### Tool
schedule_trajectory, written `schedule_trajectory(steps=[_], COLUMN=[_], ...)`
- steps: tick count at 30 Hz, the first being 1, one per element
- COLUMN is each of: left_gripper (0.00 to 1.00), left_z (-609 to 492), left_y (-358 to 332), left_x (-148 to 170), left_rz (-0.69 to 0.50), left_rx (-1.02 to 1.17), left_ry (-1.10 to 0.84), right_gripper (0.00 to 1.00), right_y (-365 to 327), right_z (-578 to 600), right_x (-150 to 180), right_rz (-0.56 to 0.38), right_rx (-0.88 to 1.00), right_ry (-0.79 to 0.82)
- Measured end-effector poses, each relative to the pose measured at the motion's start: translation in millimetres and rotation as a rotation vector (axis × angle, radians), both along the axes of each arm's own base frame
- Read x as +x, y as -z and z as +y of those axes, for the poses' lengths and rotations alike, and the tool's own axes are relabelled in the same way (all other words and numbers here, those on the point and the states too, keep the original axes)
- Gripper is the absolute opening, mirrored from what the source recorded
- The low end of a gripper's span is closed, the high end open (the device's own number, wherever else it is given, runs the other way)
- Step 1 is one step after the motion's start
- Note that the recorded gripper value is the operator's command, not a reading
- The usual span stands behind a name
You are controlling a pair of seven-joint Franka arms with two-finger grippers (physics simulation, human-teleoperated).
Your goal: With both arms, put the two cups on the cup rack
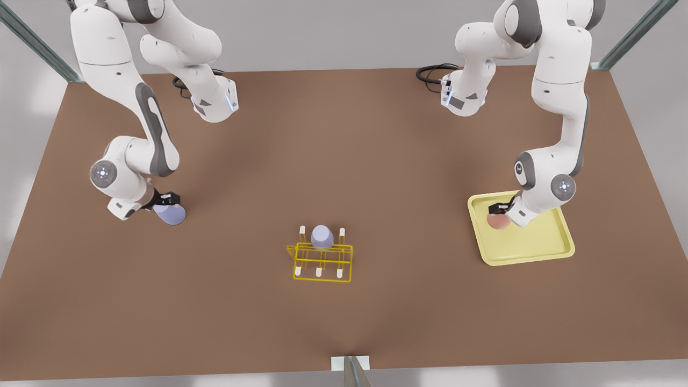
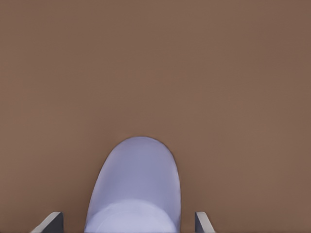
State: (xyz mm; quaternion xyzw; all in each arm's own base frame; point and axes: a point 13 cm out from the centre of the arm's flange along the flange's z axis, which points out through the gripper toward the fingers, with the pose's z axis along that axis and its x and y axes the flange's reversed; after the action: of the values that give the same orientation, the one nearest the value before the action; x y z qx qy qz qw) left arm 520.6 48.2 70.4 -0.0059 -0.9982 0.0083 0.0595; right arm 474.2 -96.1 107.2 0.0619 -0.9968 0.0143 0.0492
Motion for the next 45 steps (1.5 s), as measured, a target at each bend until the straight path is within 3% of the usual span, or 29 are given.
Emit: schedule_trajectory(steps=[17, 18, 19, 39, 41, 45], left_gripper=[0.95, 0.94, 0.89, 0.85, 0.85, 0.85], left_z=[-3.8, -4.1, -4.4, -16.2, -25.6, -50.8], left_y=[-5.4, -5.3, -5.3, -11.4, -33.1, -118.3], left_x=[10.7, 10.9, 11.1, 20.4, 38.8, 105.6], left_rz=[-0.038, -0.039, -0.040, -0.066, -0.094, -0.148], left_rx=[-0.004, -0.004, -0.003, -0.010, -0.018, -0.068], left_ry=[0.020, 0.021, 0.022, 0.038, 0.050, 0.052], right_gripper=[1.00, 0.91, 0.88, 0.86, 0.83, 0.78], right_y=[34.0, 33.3, 32.4, 37.2, 37.2, 34.9], right_z=[3.0, 3.1, 3.2, 17.1, 18.4, 19.0], right_x=[-16.4, -15.5, -14.2, 0.2, 0.9, 3.3], right_rz=[0.024, 0.021, 0.018, 0.001, -0.001, -0.009], right_rx=[0.010, 0.011, 0.012, 0.026, 0.027, 0.030], right_ry=[0.009, 0.010, 0.011, 0.011, 0.009, 0.007])
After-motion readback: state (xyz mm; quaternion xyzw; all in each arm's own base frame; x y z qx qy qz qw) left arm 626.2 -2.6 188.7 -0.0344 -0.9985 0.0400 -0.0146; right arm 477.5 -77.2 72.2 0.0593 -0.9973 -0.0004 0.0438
